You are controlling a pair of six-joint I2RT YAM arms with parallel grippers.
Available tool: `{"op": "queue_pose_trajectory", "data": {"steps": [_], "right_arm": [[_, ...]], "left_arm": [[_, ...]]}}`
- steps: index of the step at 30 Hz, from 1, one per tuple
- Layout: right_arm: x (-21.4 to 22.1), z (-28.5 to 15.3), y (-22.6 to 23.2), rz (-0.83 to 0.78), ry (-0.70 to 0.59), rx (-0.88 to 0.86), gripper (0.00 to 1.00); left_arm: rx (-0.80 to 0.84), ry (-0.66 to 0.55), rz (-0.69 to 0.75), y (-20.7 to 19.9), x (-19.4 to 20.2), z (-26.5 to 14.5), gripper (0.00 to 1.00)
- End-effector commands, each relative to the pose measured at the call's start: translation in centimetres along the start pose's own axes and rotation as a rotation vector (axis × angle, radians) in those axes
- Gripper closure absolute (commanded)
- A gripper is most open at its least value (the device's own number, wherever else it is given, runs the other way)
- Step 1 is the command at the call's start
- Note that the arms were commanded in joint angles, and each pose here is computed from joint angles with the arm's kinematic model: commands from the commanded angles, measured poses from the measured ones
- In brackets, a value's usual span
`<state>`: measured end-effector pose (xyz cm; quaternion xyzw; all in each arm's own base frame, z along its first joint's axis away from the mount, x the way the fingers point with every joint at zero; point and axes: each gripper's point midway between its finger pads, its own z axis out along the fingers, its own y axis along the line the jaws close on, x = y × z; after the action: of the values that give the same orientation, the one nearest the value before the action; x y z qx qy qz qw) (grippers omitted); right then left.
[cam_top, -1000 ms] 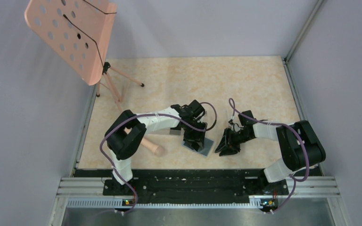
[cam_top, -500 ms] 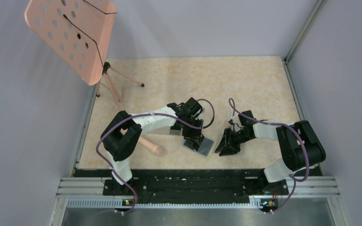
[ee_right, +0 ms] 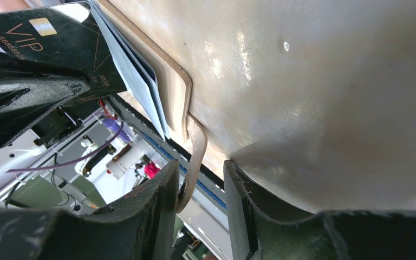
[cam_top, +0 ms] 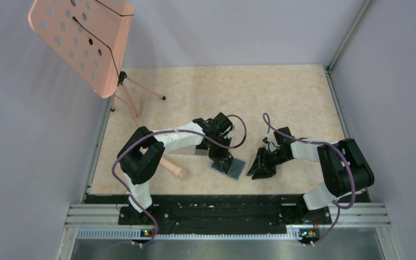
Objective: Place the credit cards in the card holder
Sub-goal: Insert the credit card into the card holder.
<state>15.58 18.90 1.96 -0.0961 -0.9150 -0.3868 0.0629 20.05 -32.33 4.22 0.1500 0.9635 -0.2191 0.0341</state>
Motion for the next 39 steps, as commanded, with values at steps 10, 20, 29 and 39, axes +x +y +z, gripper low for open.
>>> {"op": "queue_pose_trajectory", "data": {"steps": [10,20,29,39], "right_arm": [[-2.7,1.0,-1.6,-0.078,-0.093,0.074,0.72],[-3.2,0.5,-2.6,-0.081,-0.123,0.152,0.9],[-3.7,-0.3,-3.3,-0.104,-0.145,0.229,1.0],[-3.2,-0.2,-3.8,-0.107,-0.132,0.238,1.0]], "left_arm": [[0.207,0.025,0.002,-2.5,0.3,1.6,1.0],[0.322,0.019,-0.04,-3.8,0.9,1.6,1.0],[0.407,-0.017,-0.088,-4.7,0.8,1.7,1.0],[0.384,0.026,-0.082,-3.9,1.9,2.3,1.0]]}}
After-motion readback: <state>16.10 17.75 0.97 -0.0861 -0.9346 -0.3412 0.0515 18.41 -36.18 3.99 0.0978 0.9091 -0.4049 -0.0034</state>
